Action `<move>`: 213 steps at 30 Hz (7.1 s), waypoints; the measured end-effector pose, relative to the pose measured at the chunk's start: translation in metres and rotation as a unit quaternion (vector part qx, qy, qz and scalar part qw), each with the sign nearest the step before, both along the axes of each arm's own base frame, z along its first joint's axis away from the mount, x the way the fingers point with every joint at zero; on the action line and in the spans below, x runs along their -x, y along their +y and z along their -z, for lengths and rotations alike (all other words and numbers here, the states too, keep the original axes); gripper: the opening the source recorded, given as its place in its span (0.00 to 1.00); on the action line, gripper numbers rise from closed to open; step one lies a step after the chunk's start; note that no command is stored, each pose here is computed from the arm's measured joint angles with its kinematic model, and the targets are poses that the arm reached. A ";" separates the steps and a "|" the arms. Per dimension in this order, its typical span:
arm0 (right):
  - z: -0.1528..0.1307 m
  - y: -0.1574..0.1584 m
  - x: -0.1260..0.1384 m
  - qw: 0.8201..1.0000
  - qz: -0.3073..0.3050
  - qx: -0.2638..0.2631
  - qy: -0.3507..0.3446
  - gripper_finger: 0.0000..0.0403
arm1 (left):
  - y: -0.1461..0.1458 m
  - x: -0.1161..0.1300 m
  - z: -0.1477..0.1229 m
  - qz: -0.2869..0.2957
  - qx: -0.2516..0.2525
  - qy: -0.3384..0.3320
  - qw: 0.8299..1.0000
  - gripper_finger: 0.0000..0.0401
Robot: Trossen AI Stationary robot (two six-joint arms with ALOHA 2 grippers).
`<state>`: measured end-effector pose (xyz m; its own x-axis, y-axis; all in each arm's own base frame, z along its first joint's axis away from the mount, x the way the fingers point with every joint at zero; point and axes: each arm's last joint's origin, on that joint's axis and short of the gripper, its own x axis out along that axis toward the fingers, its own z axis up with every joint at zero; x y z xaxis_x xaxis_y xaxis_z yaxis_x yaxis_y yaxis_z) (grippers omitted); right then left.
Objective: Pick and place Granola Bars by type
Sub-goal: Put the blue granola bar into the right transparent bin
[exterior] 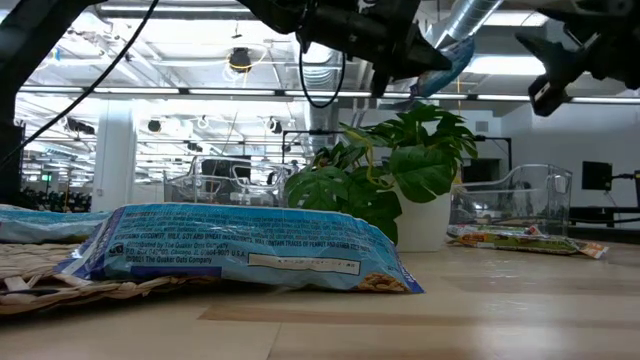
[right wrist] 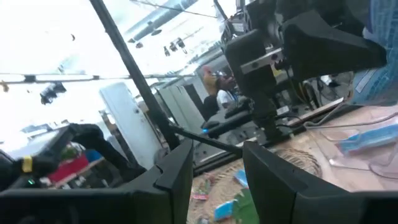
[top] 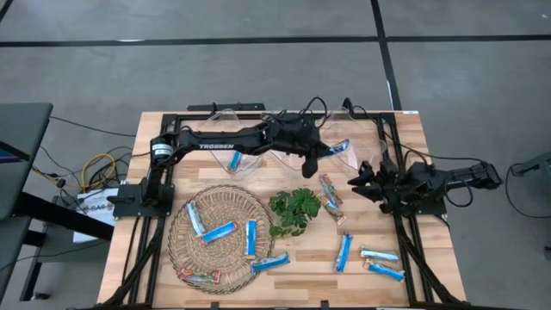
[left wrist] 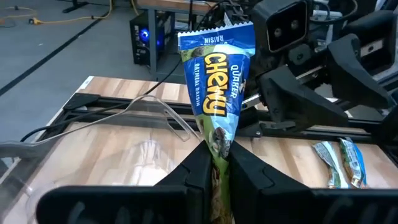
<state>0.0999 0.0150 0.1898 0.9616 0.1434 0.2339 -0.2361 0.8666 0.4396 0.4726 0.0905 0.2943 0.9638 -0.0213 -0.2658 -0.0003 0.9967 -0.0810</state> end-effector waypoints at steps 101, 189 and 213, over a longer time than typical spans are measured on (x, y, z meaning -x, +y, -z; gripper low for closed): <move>0.004 -0.094 -0.023 0.782 0.502 0.068 0.364 0.09 | 0.019 0.010 0.019 -0.083 -0.013 0.106 0.991 0.70; -0.047 0.067 -0.074 0.709 0.070 -0.308 0.631 0.65 | -0.057 0.211 0.035 -0.105 0.003 -0.038 0.994 0.70; 0.041 0.152 -0.108 0.570 0.191 -0.376 0.705 0.65 | -0.080 0.246 0.064 -0.040 0.023 -0.003 0.999 0.70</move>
